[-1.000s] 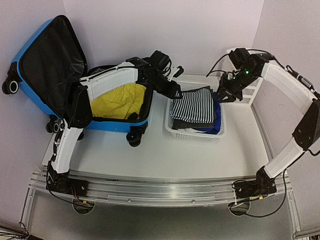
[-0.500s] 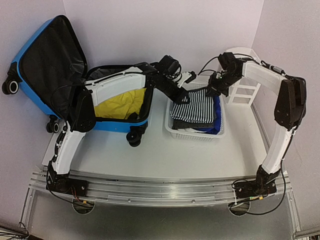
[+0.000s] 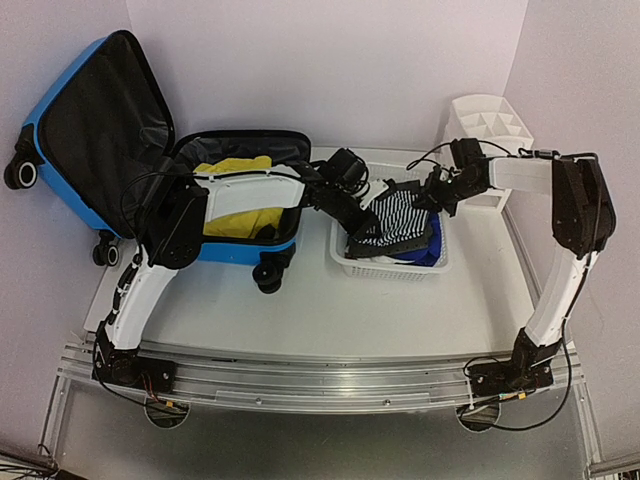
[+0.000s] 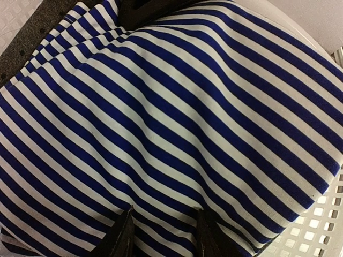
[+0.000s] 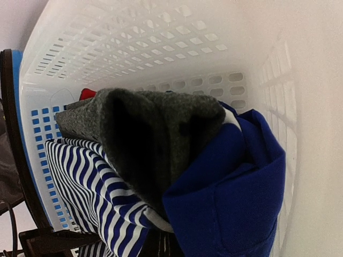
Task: Open, take out, and arrange the luggage
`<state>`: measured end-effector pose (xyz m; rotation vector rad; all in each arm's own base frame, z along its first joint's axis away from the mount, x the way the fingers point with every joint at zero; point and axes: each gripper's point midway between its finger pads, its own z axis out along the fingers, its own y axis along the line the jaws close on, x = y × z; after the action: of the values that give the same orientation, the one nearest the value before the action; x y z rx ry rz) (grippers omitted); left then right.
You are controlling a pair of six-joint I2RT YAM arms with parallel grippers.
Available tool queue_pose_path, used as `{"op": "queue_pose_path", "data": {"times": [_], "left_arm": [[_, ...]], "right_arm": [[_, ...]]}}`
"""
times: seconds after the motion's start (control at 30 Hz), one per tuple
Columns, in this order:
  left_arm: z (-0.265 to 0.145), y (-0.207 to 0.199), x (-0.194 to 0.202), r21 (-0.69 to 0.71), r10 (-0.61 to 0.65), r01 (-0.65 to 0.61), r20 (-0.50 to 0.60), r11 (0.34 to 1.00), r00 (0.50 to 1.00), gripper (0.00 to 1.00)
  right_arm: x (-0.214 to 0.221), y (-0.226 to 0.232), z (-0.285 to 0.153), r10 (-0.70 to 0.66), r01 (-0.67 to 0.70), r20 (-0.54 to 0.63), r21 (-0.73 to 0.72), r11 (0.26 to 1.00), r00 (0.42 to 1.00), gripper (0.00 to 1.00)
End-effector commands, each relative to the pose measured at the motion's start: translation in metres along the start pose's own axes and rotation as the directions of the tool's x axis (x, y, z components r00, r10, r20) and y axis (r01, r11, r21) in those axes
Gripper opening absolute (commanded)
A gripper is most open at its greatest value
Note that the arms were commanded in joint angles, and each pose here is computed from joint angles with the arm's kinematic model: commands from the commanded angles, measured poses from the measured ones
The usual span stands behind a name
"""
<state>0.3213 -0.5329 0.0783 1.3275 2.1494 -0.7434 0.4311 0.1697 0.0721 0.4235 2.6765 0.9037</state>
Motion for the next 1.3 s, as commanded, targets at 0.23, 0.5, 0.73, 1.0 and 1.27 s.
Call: {"op": "queue_pose_path", "data": {"times": [0.23,0.5,0.73,1.0,1.27], "left_arm": [[-0.025,-0.011,-0.01,0.04,0.032,-0.03,-0.053,0.999,0.998,0.45],[-0.1,-0.052,-0.077,0.166,0.046,-0.06,0.088,0.984,0.995,0.52],[-0.146,-0.021,-0.053,0.178,-0.016,0.011,0.029,0.984,0.999,0.53],[-0.208,0.076,0.004,0.002,-0.125,0.126,-0.042,0.992,0.991,0.53],[-0.268,0.164,0.068,-0.297,-0.233,0.198,-0.087,0.934,0.969,0.57]], "right_arm": [[-0.039,0.046,-0.049,-0.141,0.142,0.158,0.001,0.99,0.977,0.0],[0.01,0.089,-0.083,-0.154,0.167,0.151,-0.073,0.983,0.976,0.0],[0.088,0.068,-0.052,-0.137,0.134,-0.038,-0.068,0.989,0.99,0.0],[0.118,0.008,-0.018,-0.083,0.093,-0.15,0.062,0.994,0.985,0.0],[0.06,0.067,-0.05,-0.229,0.228,0.013,0.04,0.973,0.973,0.0]]}}
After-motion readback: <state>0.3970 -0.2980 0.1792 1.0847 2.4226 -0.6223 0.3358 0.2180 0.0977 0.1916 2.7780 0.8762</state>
